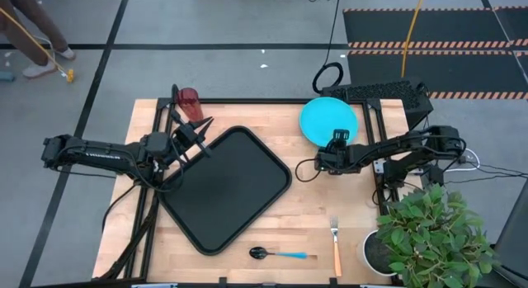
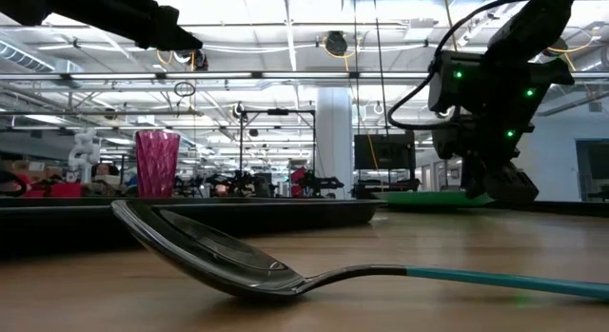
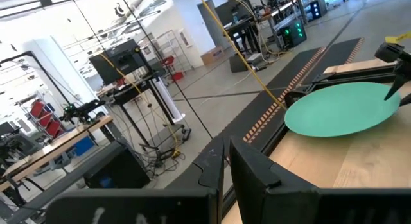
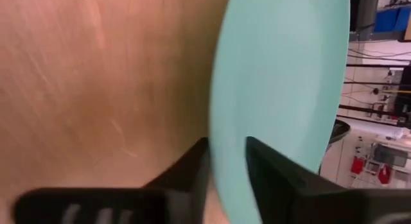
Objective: Pick and place plate/cup/fork/spoon on tray
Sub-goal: Put the blue plate on the black food tray
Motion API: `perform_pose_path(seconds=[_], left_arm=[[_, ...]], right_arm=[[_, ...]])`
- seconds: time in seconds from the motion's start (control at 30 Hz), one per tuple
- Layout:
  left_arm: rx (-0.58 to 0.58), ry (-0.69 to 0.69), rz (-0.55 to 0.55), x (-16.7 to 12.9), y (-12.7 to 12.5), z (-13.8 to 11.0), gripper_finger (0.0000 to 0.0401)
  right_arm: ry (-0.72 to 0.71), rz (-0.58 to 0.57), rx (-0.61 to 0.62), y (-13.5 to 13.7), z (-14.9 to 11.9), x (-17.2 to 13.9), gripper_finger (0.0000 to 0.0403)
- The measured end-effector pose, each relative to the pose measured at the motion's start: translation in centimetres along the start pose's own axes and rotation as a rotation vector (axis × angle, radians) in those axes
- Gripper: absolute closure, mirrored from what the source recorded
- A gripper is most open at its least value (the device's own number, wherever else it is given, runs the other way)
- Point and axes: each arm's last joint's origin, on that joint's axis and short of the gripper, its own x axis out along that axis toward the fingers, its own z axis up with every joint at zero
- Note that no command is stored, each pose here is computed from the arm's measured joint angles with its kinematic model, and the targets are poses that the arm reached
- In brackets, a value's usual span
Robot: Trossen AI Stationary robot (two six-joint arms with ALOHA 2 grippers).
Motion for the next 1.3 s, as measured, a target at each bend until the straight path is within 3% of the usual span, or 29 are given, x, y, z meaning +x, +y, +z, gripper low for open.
perform_pose_path(seconds=[0.07, 0.13, 0.37, 0.53, 0.83, 0.9, 1.07, 1.3], left_arm=[[0.000, 0.000, 0.000, 0.0, 0.0, 0.0, 0.0370], [0.000, 0.000, 0.000, 0.0, 0.0, 0.0, 0.0370], [-0.001, -0.001, 0.000, 0.0, 0.0, 0.0, 0.0370], [0.011, -0.001, 0.001, 0.0, 0.0, 0.0, 0.0370], [0.008, -0.001, 0.001, 0.0, 0.0, 0.0, 0.0370], [0.008, -0.001, 0.001, 0.0, 0.0, 0.0, 0.0370], [0.006, -0.001, 0.002, 0.0, 0.0, 0.0, 0.0370], [-0.028, -0.004, 0.003, 0.0, 0.0, 0.0, 0.0370]], right_arm=[[0.001, 0.001, 0.007, 0.0, 0.0, 0.0, 0.0373], [0.001, 0.000, 0.013, 0.0, 0.0, 0.0, 0.0393], [-0.037, 0.002, 0.002, 0.5, 0.2, -0.6, 0.0401], [-0.175, 0.006, -0.106, 2.2, 1.0, -2.6, 0.0402], [-0.504, -0.189, -0.288, 3.3, 4.8, -9.7, 0.0402], [-0.583, -0.166, -0.327, 3.3, 5.7, -11.2, 0.0402], [-0.834, 0.037, -0.425, 3.4, 7.8, -13.6, 0.0403], [-0.923, 0.113, -0.541, 5.1, 10.0, -12.4, 0.0403]])
